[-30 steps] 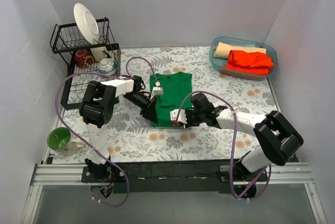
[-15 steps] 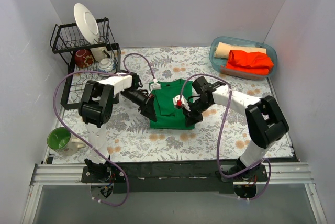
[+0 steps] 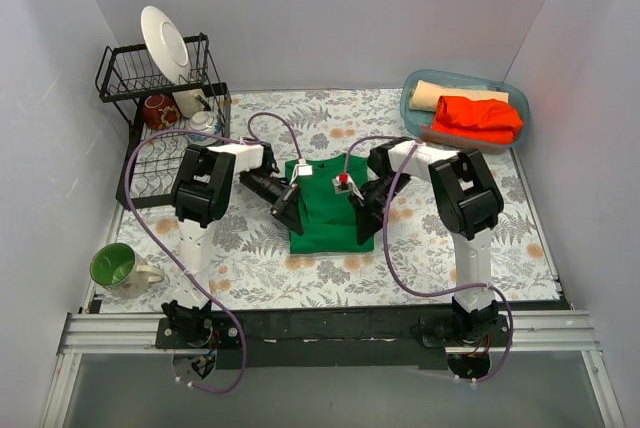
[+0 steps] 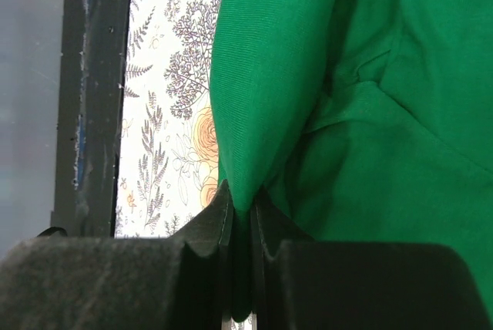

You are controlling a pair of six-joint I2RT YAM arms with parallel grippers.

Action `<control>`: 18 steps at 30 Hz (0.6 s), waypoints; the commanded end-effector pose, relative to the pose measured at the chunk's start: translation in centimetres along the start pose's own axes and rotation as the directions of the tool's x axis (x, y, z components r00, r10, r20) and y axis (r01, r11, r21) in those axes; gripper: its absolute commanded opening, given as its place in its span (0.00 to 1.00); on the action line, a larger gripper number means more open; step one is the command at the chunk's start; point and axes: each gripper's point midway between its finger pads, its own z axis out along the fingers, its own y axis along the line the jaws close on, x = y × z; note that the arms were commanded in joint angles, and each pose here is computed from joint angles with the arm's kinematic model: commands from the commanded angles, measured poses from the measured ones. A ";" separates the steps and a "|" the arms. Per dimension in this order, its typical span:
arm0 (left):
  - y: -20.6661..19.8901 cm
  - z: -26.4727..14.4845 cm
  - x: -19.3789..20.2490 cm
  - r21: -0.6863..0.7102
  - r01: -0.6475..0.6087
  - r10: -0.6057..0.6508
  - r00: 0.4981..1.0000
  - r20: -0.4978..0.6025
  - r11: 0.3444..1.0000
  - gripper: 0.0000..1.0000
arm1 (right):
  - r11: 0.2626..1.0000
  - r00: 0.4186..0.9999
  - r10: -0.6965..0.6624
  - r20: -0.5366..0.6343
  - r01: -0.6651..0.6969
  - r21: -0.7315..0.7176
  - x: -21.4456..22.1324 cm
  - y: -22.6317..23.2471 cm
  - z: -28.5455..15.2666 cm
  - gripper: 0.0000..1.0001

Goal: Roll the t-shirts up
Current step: Roll the T-shirt to the center of the board.

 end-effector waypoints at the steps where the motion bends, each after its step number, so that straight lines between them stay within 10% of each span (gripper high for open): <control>1: 0.6 -1.3 1.2 -0.052 0.006 -0.009 0.998 -0.058 0.999 0.00 | 0.992 0.989 0.097 -0.114 -0.105 -0.064 2.8 1.1 -0.7 0.04; 8: 0.8 -1.6 1.8 -0.094 -0.032 0.025 0.997 -0.074 0.995 0.01 | 0.989 0.982 0.128 -0.136 -0.136 -0.053 2.8 -1.4 -0.5 0.06; 13: 1.0 -3.1 1.4 -0.289 -0.184 0.173 0.983 -0.064 0.939 0.32 | 0.967 0.939 0.253 -0.232 -0.255 0.022 3.3 -5.1 -0.1 0.10; 18: -2.1 -7.0 -3.5 -0.546 -0.454 0.519 0.854 -0.041 0.704 0.50 | 0.960 0.916 0.276 -0.293 -0.280 0.028 4.7 -5.8 0.7 0.10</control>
